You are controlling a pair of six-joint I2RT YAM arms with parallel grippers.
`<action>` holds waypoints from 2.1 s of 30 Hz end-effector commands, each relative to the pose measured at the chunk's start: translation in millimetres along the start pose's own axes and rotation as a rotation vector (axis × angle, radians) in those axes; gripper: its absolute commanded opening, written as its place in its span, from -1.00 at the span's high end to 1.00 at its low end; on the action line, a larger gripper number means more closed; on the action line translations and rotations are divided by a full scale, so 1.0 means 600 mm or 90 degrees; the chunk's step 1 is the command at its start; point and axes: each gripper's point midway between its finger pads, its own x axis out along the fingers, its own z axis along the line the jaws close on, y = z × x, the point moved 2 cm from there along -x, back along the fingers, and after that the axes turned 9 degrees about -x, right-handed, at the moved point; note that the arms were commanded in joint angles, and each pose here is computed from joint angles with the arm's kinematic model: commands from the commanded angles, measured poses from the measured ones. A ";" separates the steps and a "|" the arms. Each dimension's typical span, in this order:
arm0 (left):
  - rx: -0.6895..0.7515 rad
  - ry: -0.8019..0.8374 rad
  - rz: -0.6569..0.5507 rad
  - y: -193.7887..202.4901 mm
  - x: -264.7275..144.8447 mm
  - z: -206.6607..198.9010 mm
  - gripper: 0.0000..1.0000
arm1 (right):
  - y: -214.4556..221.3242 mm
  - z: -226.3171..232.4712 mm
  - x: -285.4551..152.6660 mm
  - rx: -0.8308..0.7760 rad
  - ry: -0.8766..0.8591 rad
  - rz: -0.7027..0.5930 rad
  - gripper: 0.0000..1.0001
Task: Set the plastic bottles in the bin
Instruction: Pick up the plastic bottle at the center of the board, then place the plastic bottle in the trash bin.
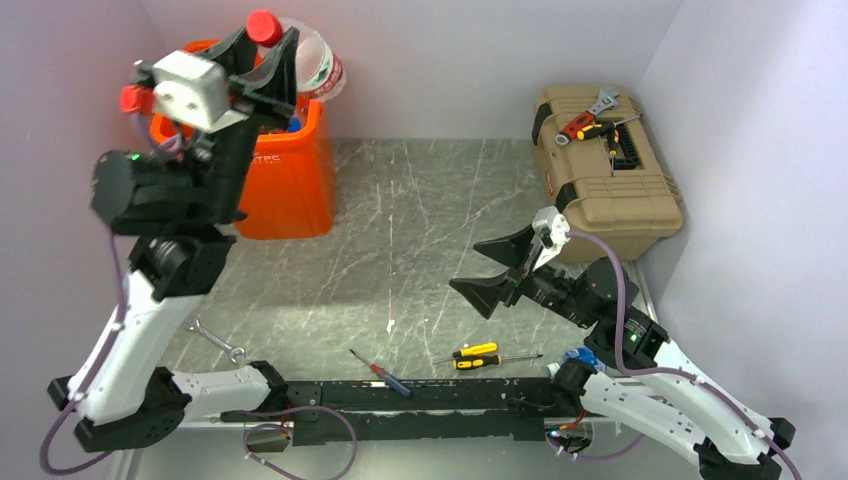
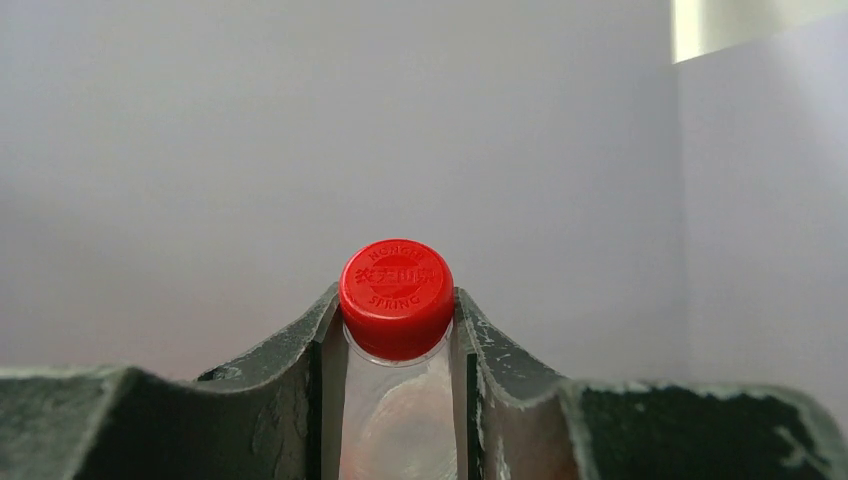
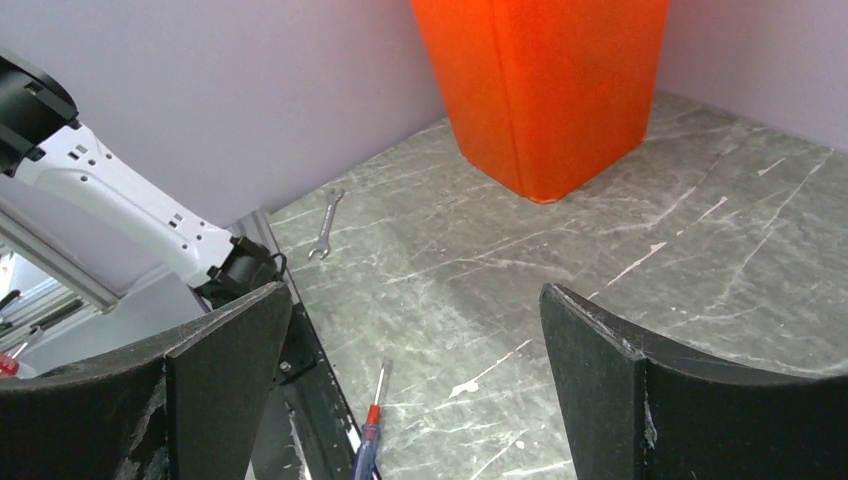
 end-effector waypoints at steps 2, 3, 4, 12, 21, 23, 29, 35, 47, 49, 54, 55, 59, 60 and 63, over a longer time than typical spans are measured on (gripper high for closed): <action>0.068 -0.048 0.043 0.102 0.066 0.053 1.00 | -0.007 0.008 -0.009 0.004 -0.014 -0.019 -0.99; 0.053 -0.061 0.054 0.121 0.071 0.081 1.00 | -0.008 0.009 -0.011 0.004 -0.016 -0.021 -1.00; 0.042 -0.072 0.064 0.140 0.074 0.109 1.00 | -0.009 0.010 -0.014 0.004 -0.016 -0.023 -0.99; -0.030 -0.119 0.082 0.218 0.074 0.217 1.00 | -0.011 0.007 -0.036 -0.009 -0.004 -0.027 -1.00; 0.034 -0.216 0.221 0.291 0.024 0.266 1.00 | -0.008 0.000 -0.045 -0.012 0.017 -0.030 -1.00; 0.088 -0.262 0.264 0.303 0.001 0.290 1.00 | -0.008 -0.001 -0.046 -0.013 0.019 -0.029 -0.99; 0.218 -0.379 0.369 0.317 -0.062 0.348 1.00 | -0.013 -0.005 -0.049 -0.018 0.030 -0.030 -1.00; 0.194 -0.341 0.269 0.260 -0.045 0.338 1.00 | -0.013 -0.004 -0.041 -0.017 0.024 -0.025 -1.00; 0.121 -0.391 0.313 0.320 -0.026 0.360 -0.92 | -0.037 -0.119 -0.076 0.044 0.350 0.014 -1.00; 0.112 -0.396 0.300 0.311 -0.036 0.356 -0.99 | -0.024 -0.143 -0.085 0.055 0.425 0.051 -1.00; 0.033 -0.341 0.260 0.253 -0.055 0.299 -0.99 | 0.034 -0.188 -0.110 0.069 0.584 0.142 -1.00; 0.005 -0.304 0.264 0.246 -0.058 0.274 -0.99 | 0.047 -0.194 -0.112 0.071 0.605 0.155 -1.00; -0.095 -0.104 0.339 0.269 -0.082 0.129 -0.99 | 0.065 -0.201 -0.112 0.101 0.640 0.157 -1.00; -0.118 -0.056 0.358 0.280 -0.094 0.090 -0.99 | 0.063 -0.202 -0.112 0.106 0.643 0.153 -1.00; -0.189 0.081 0.432 0.329 -0.140 -0.021 -0.99 | 0.066 -0.209 -0.121 0.112 0.674 0.160 -1.00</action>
